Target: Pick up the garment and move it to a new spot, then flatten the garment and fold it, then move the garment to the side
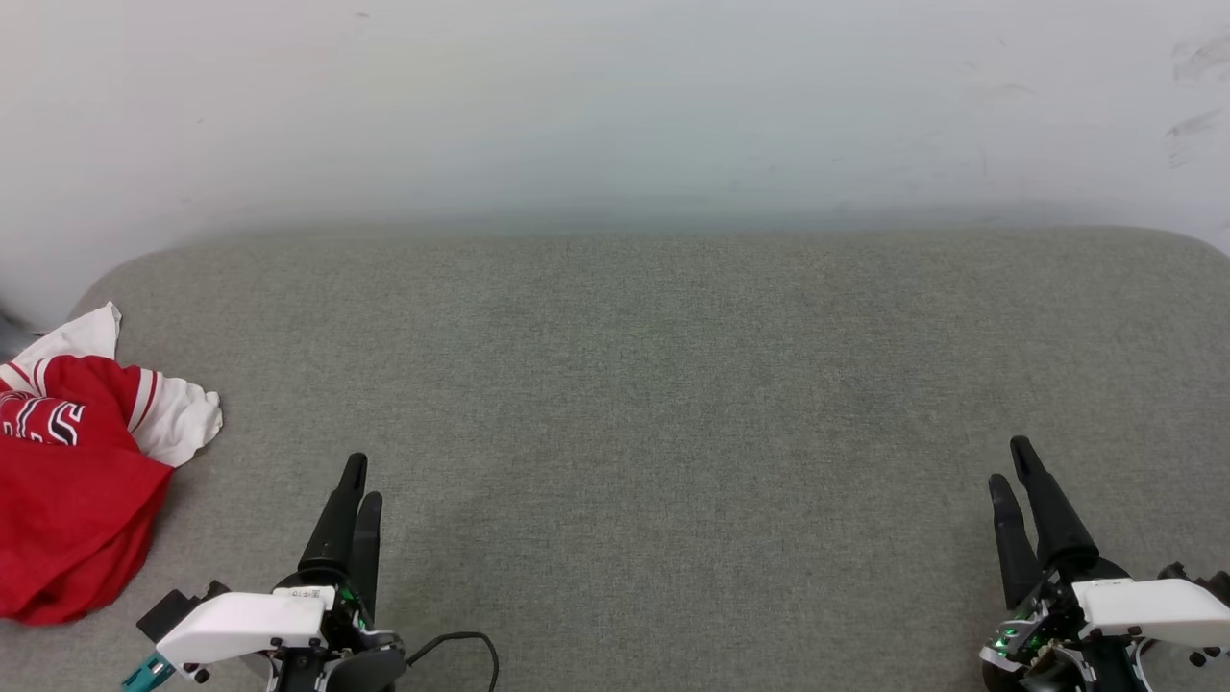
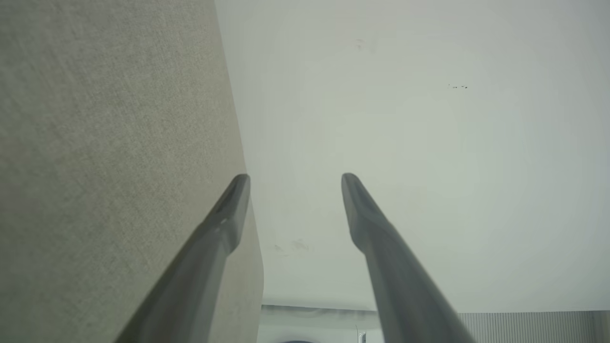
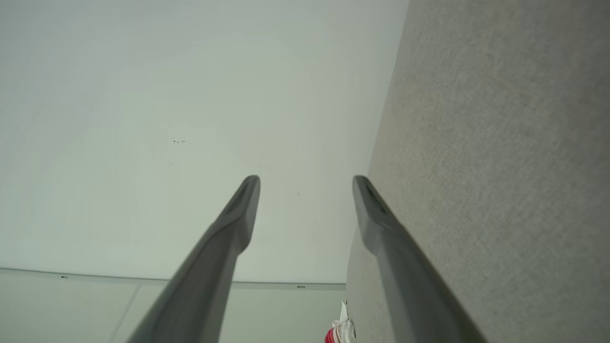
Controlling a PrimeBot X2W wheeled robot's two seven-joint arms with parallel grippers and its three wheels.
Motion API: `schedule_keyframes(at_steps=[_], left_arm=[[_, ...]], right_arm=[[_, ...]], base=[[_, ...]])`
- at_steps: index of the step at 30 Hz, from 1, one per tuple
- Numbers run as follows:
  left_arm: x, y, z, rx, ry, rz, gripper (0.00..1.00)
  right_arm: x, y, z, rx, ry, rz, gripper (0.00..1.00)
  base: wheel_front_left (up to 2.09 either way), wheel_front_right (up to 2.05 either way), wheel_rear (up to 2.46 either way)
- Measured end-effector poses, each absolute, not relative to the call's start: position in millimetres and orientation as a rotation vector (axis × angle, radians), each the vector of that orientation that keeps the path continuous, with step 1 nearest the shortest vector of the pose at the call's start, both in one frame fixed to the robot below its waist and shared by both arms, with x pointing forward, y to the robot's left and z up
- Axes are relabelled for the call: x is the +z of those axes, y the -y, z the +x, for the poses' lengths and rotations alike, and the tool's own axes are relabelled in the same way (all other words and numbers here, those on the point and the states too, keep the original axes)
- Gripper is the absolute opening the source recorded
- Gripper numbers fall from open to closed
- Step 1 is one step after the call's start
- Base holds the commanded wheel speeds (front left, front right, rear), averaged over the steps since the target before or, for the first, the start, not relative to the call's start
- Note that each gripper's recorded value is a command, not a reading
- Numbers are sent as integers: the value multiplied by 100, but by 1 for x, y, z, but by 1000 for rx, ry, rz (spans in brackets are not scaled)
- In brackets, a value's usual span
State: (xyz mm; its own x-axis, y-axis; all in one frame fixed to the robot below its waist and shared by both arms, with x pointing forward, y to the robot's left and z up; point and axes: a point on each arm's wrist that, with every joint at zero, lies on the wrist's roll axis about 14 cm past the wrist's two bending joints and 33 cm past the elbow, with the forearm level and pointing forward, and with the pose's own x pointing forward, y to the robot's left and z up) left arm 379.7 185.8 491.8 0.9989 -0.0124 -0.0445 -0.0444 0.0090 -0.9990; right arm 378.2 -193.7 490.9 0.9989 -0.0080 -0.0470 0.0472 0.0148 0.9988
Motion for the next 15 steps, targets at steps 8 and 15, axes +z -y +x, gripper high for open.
schedule_keyframes(at_steps=[8, 15], left_arm=[[511, -181, 382, -18, 6, -1543, 100], [531, -174, 384, -70, 53, -1489, 100]], right_arm=[[507, 189, 381, -9, 12, 1531, 100], [523, 186, 383, 25, 59, 1496, 100]], base=[[0, 0, 0], [0, 0, 0]])
